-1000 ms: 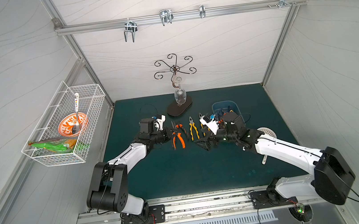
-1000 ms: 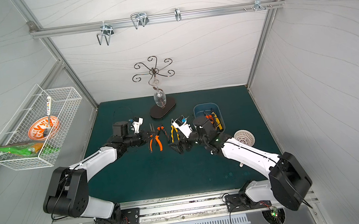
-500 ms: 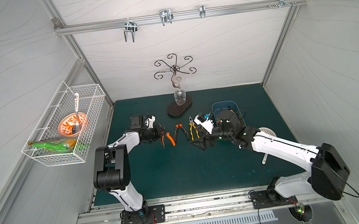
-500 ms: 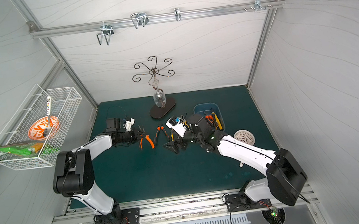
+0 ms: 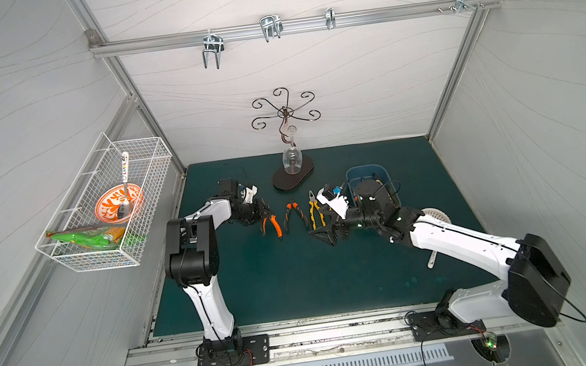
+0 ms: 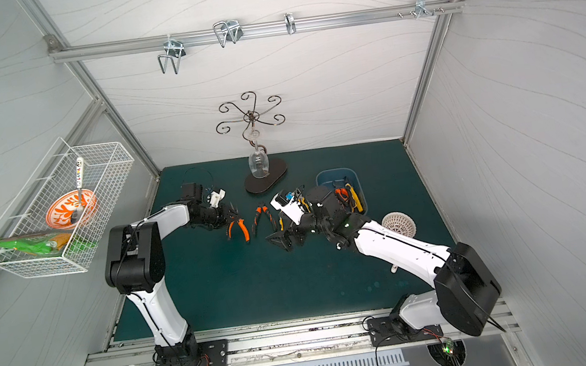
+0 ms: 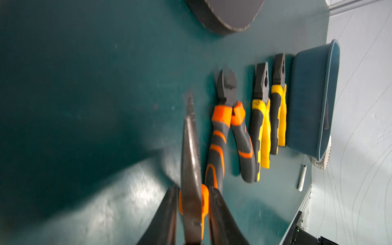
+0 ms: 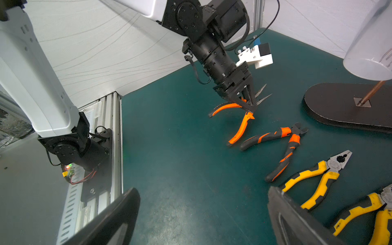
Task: Take the pliers out of the storage box
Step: Place the pliers at the center of the board.
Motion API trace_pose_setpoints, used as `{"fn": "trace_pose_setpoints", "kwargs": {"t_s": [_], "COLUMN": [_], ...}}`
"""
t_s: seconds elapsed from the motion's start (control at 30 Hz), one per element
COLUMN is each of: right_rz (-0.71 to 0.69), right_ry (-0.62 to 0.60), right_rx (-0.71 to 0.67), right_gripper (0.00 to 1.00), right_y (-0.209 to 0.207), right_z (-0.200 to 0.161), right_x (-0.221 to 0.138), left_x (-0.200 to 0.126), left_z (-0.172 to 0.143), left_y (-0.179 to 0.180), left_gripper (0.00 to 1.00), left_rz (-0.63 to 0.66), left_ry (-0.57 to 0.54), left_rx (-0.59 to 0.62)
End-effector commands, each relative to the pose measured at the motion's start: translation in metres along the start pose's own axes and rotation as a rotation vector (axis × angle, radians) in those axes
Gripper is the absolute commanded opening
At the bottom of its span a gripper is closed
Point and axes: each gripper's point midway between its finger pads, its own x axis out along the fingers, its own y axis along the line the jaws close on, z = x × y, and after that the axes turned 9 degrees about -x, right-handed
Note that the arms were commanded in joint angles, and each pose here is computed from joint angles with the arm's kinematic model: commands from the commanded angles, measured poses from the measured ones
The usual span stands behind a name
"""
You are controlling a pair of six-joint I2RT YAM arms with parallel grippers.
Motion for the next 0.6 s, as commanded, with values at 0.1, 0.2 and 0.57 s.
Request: {"fn": "trace_pose_setpoints", "kwargs": {"t_s": [0.1,0.2,0.57], "right_rz": [0.013,-0.003,-0.068], "right_ry": [0.03,0.044,0.079], "right_rx": [0.003,-0.005,-0.018], "right_gripper": [0.99,0.99,0.99], "right_y": [0.002,-0.001,-0.013], "right_z": [-0.01,-0.012,-0.017], "right_x": [0.006,0.006,0.006], "left_x": [0.001,0.008,0.035], "left_z": [0.031,0.036,0.04], "left_y": [-0.013,-0.009,0.018], "left_gripper": [0.0,0.0,0.11], "left_rz": [-0.016,-0.013,0.064], "left_ry": [0.008,0.019,0.114], "left_rx": [0.065,0.057,-0.057]}}
